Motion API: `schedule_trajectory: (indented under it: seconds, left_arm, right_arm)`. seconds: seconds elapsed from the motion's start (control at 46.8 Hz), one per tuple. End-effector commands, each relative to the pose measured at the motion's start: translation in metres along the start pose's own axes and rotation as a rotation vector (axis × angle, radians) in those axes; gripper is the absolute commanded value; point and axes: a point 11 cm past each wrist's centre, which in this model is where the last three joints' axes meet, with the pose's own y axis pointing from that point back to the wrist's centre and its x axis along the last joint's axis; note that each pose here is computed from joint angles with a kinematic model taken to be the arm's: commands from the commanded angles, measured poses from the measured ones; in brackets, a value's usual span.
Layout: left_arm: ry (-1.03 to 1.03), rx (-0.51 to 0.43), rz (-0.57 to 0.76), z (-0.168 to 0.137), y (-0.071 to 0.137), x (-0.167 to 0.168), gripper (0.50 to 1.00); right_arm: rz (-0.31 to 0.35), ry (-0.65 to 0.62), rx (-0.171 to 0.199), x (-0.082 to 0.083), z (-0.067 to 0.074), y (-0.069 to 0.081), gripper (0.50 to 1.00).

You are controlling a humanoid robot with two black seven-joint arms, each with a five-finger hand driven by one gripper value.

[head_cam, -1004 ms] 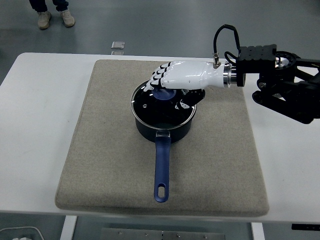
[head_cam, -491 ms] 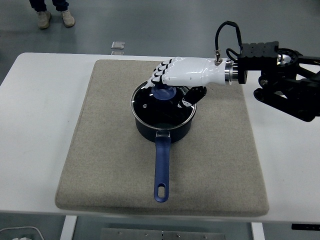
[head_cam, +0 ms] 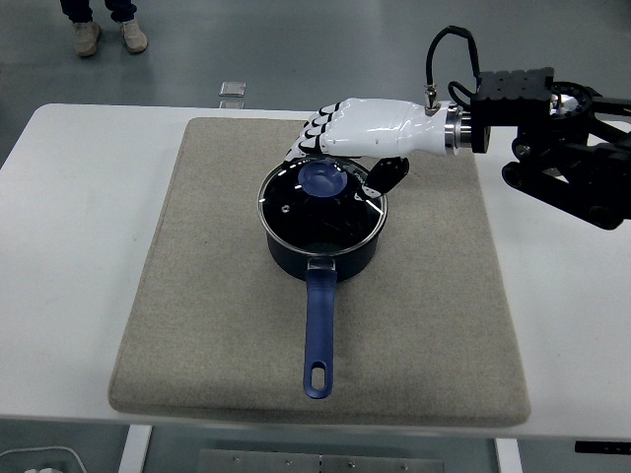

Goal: Lift the pot lid and place it to the right of the pot.

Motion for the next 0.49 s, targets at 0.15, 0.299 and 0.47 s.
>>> schedule_trajectory:
  seconds: [0.15,0.299,0.47]
  left_arm:
    - [0.0,0.0,0.0,0.0,0.0,0.0,1.0]
    - [0.0,0.0,0.0,0.0,0.0,0.0,1.0]
    - [0.0,0.0,0.0,0.0,0.0,0.0,1.0]
  right_arm:
    - [-0.004,-0.007,0.003,-0.0044,-0.0012,-0.001,0.889]
    - [-0.006,-0.011,0.011,-0.0068,-0.0037,-0.0043,0.889]
    - [-0.007,-0.012,0.014,-0.0074,-0.0047,-0.0058,0.889]
